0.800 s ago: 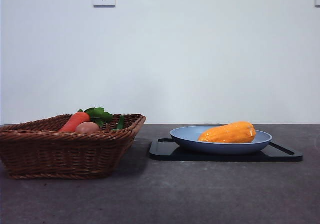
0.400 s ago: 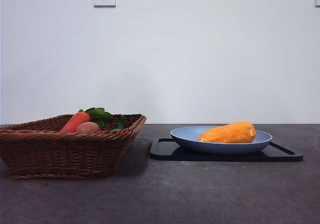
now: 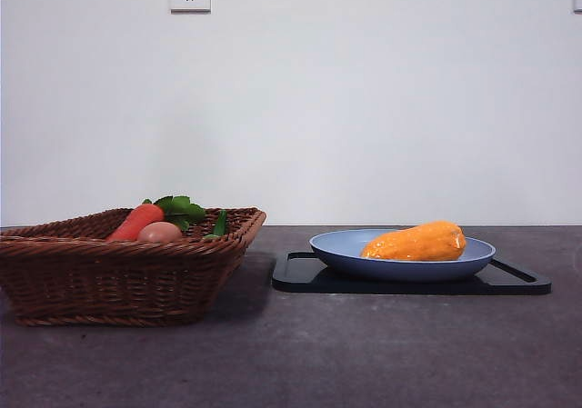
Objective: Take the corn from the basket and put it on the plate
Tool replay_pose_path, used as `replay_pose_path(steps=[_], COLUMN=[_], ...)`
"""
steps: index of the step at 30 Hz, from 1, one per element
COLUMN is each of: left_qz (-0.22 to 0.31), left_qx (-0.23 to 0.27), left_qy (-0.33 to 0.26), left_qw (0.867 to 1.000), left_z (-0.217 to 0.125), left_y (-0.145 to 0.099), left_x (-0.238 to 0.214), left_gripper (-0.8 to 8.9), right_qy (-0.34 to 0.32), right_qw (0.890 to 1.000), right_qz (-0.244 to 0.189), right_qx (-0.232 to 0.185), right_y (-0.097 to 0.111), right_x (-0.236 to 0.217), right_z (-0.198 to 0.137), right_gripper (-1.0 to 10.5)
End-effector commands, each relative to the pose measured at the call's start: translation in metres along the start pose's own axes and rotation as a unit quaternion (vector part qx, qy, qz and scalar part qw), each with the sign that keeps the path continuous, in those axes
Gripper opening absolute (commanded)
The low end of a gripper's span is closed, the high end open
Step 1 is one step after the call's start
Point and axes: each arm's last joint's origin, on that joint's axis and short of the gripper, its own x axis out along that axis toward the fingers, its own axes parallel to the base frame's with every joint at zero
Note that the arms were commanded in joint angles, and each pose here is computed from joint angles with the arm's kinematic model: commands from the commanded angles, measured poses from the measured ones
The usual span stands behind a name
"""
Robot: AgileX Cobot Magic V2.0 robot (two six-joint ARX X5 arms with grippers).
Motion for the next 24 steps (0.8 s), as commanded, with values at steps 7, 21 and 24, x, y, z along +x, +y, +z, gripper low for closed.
replay_pose_path(steps=[7, 21, 24], left_qz=[0.173, 0.188, 0.187], left_qx=[0.030, -0.026, -0.046], left_qy=[-0.064, -0.008, 0.006], left_qw=[0.982, 0.982, 0.981], left_z=[-0.087, -0.258, -0.283], left_y=[-0.001, -0.027, -0.031], left_x=[-0.031, -0.036, -0.036], left_gripper=[0.08, 0.08, 0.08], right_qy=[-0.011, -0.012, -0.011], right_qw=[1.000, 1.000, 1.000], right_qz=[0.002, 0.002, 0.002], right_qx=[-0.005, -0.005, -0.005], right_y=[0.003, 0.003, 0.003], right_x=[-0.004, -0.004, -0.004], right_z=[0.004, 0.004, 0.004], right_gripper=[0.0, 0.0, 0.0])
